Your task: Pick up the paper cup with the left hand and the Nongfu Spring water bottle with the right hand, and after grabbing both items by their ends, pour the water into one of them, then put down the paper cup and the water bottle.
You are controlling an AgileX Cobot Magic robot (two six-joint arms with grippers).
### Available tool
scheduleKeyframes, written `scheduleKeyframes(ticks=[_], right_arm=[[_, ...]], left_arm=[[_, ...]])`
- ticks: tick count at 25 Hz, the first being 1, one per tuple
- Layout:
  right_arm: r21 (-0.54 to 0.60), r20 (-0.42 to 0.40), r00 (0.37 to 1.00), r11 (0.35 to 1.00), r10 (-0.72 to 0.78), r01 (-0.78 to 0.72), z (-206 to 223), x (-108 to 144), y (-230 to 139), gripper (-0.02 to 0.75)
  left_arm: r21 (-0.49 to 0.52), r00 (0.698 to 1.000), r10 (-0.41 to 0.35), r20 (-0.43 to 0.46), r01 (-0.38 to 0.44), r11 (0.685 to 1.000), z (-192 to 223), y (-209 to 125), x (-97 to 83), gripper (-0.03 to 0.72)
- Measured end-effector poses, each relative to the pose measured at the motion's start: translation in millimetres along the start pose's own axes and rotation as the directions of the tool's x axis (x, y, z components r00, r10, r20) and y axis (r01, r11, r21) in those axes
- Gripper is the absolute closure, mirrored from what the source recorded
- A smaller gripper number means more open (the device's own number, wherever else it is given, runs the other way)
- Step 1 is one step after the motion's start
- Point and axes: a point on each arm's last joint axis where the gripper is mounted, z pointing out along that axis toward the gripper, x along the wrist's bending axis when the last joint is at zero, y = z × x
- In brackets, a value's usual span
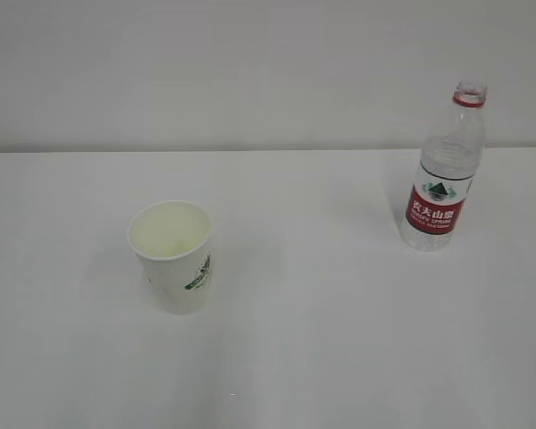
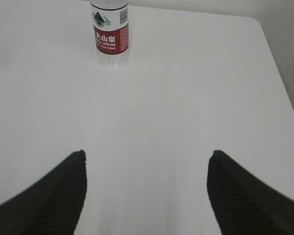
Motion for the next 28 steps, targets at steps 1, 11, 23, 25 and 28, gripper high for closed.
scheduleKeyframes(ticks=[1, 11, 23, 25, 28], right_arm=[[0.000, 0.000, 1.000, 1.000, 0.000, 0.000, 0.0, 0.0, 0.0, 0.162], [0.000, 0.000, 1.000, 1.000, 0.000, 0.000, 0.0, 0.0, 0.0, 0.162], [0.000, 0.000, 1.000, 1.000, 0.000, 0.000, 0.0, 0.0, 0.0, 0.162], [0.000, 0.000, 1.000, 1.000, 0.000, 0.000, 0.0, 0.0, 0.0, 0.162], [0.000, 0.000, 1.000, 1.000, 0.000, 0.000, 0.0, 0.0, 0.0, 0.162]], left_arm=[[0.000, 1.000, 0.000, 0.000, 0.000, 1.000, 0.0, 0.0, 0.0, 0.097], [0.000, 1.000, 0.000, 0.000, 0.000, 1.000, 0.0, 0.0, 0.0, 0.097], [0.000, 1.000, 0.000, 0.000, 0.000, 1.000, 0.0, 0.0, 0.0, 0.110], [0.000, 1.000, 0.000, 0.000, 0.000, 1.000, 0.0, 0.0, 0.0, 0.111], [0.000, 1.000, -0.008, 0.016, 0.008, 1.000, 0.0, 0.0, -1.4, 0.112]])
